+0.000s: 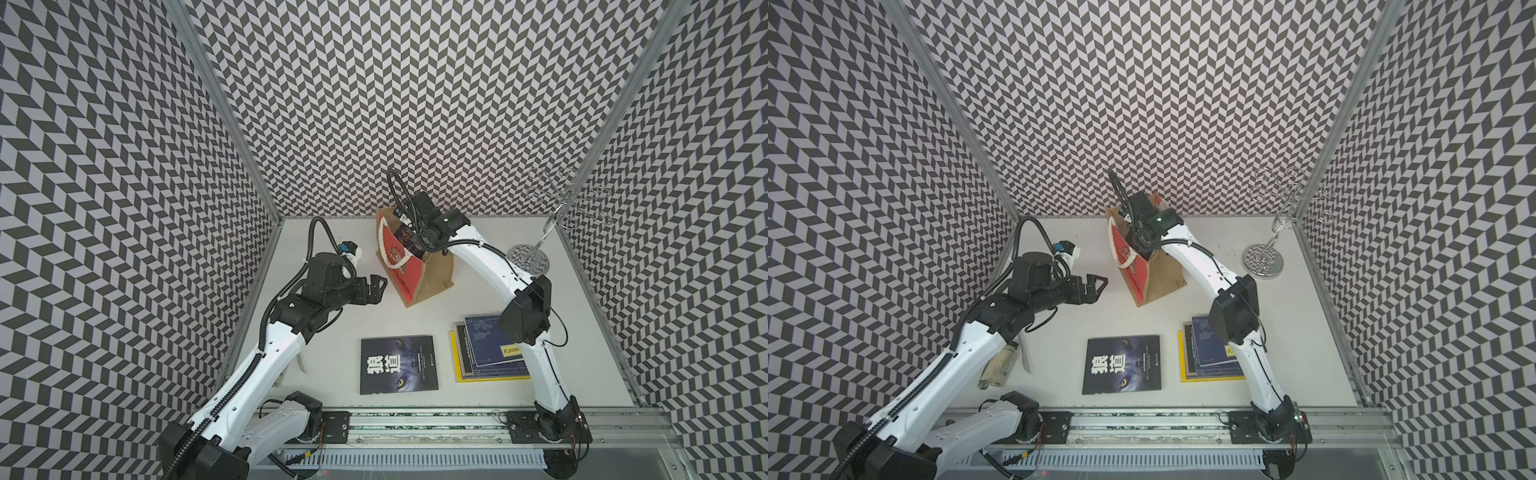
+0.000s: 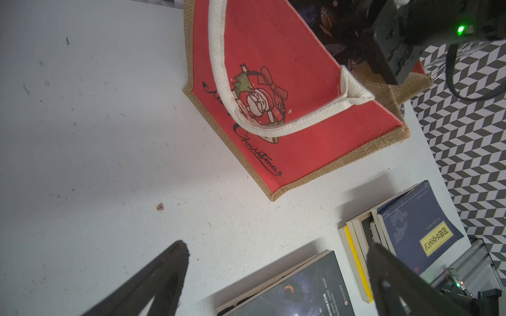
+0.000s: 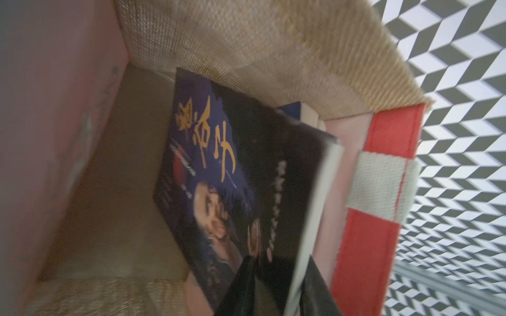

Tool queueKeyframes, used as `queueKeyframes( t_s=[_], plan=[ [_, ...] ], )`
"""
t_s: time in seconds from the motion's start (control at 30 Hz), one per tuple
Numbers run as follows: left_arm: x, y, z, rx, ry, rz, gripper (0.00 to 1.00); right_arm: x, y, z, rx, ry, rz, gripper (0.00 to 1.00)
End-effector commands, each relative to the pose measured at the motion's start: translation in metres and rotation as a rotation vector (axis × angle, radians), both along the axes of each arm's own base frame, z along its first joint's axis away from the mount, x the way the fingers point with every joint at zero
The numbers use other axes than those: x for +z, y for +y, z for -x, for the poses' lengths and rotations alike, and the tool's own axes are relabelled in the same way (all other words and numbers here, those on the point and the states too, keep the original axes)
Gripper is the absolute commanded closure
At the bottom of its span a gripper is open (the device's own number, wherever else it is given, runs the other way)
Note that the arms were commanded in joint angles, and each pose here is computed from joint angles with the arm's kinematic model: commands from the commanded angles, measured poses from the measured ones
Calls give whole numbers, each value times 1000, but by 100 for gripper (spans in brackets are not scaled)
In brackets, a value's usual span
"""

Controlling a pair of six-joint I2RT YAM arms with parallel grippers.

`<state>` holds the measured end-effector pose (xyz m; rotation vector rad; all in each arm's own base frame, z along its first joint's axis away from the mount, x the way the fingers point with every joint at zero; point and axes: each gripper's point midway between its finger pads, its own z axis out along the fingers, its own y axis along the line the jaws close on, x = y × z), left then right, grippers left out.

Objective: Put the books into the canvas bag
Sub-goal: Place the book in the canvas bag.

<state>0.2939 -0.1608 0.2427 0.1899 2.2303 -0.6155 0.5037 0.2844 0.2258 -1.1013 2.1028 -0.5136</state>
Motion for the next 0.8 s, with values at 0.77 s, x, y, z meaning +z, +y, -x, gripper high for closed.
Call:
queueKeyframes(
  t_s=[0.77],
  plan=[
    [20,-2,-6,1,-60,10,0,72,8,-14,-19,-204,-156,24]
  ],
)
